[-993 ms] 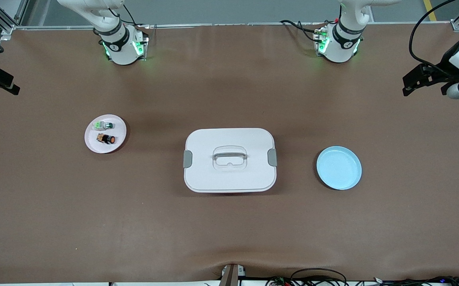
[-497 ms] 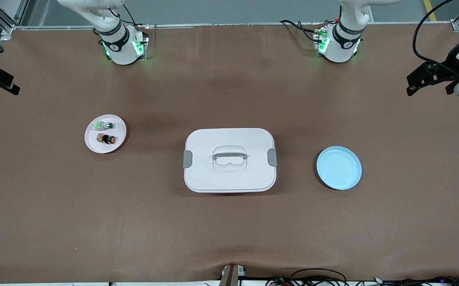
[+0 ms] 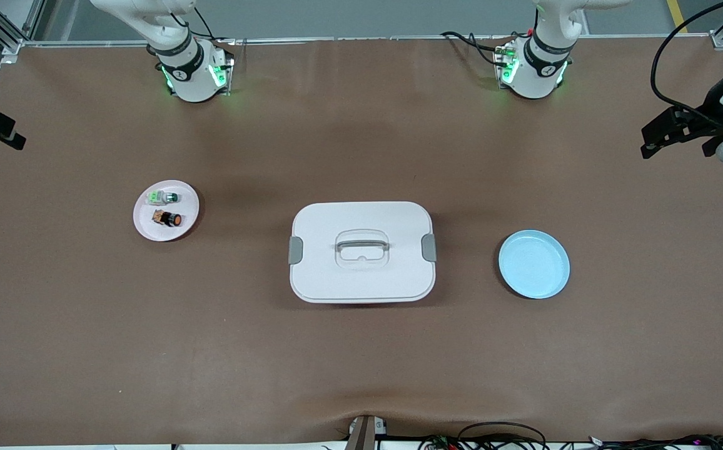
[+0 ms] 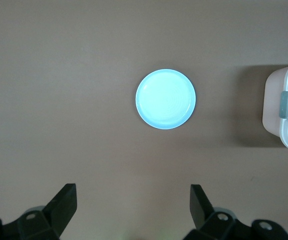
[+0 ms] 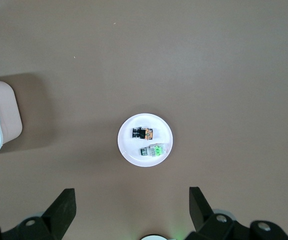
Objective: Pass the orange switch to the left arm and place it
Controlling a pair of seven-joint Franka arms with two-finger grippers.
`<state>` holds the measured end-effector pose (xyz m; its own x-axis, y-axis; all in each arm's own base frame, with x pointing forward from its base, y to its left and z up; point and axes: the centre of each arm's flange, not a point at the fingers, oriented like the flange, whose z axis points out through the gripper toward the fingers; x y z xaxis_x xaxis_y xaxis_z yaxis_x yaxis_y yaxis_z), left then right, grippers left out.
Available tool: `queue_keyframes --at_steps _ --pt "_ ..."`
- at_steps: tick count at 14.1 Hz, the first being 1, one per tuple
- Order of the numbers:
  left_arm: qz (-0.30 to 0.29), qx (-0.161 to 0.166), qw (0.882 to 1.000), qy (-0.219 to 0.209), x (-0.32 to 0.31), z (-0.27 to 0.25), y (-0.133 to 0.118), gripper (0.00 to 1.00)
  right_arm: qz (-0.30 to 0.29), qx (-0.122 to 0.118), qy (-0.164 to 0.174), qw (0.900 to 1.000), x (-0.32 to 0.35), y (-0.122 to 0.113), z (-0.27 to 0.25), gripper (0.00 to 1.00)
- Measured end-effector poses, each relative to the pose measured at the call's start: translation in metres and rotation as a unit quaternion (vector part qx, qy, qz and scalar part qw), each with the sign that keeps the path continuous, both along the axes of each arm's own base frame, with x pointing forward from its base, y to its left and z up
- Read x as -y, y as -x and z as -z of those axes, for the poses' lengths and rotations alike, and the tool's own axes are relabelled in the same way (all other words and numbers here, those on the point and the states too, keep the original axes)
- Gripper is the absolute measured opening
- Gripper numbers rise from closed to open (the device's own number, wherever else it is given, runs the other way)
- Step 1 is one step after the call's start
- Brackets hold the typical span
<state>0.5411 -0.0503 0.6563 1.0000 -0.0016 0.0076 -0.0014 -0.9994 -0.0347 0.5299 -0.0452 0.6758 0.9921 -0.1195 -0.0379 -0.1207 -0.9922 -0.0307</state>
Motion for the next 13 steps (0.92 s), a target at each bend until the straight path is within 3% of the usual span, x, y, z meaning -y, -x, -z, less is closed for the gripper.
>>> queue_keyframes --at_steps 3,9,13 --pt "-0.001 0.002 1.0 0.0 -0.001 -0.002 0.0 1.0 0.0 -0.003 -0.002 1.0 -0.001 -0.002 0.003 1.0" --pt "-0.012 0.002 1.0 -0.001 -0.022 -0.002 -0.003 1.0 0.002 -0.05 -0.026 0.998 -0.001 -0.033 0.062 1.0" --pt "-0.012 -0.005 1.0 -0.001 -0.022 0.007 -0.008 1.0 0.018 -0.06 -0.041 0.997 0.012 -0.044 0.095 1.0"
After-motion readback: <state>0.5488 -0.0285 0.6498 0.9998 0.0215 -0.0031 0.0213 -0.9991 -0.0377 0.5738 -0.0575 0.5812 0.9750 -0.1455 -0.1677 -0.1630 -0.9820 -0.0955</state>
